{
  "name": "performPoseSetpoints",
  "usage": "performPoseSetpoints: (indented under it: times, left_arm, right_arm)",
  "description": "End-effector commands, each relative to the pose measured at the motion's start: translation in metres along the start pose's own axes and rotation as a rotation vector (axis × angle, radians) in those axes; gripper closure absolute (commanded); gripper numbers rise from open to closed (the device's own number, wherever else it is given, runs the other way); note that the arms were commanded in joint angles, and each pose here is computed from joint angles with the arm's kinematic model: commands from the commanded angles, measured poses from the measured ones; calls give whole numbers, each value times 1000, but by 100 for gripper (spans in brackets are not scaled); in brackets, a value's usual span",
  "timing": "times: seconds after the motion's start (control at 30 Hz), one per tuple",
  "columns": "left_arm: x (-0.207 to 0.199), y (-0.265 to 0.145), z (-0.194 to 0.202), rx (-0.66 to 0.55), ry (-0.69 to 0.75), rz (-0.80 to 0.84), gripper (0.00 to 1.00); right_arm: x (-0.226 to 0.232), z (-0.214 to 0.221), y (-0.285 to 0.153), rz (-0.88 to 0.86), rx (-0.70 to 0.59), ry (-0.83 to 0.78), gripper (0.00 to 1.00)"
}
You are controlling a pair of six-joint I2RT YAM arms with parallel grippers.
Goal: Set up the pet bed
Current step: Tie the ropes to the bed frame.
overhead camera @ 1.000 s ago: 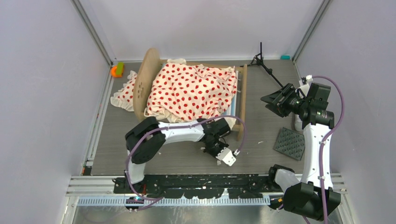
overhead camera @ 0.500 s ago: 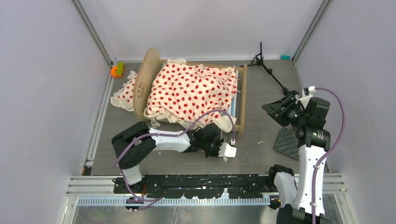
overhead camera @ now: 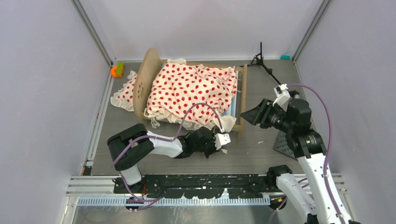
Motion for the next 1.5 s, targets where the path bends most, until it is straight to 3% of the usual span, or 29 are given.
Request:
performPoseSetpoints:
  times: [0.0, 0.33, 0.7, 1.23, 1.47]
  left_arm:
    - [14, -10, -30, -158, -140, -127, 100]
    - [18, -26, -29, -259, -328, -265, 100]
    - [23, -45, -16, -335, -425, -406, 100]
    - [38, -61, -19, -442, -507, -553, 100]
    - [48, -55, -17, -379, -554, -620, 100]
  right_arm:
    - [19, -2, 4, -20, -43, -80, 47]
    - [4, 53, 22, -1, 5, -159, 60]
    - [-16, 86, 32, 61, -31, -232, 61]
    - [-41, 105, 34, 116, -46, -191, 62]
    - [-35, 109, 33, 95, -53, -211, 64]
Point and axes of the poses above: each gripper's point midway between its finger pads, its own y axis out along the fingers, its own x axis along the line the jaws close on, z = x × y, the point moved 5 cm from there along -y, back along the fingers, and after that the axes turned 15 degrees about y, right-handed, at the moved point
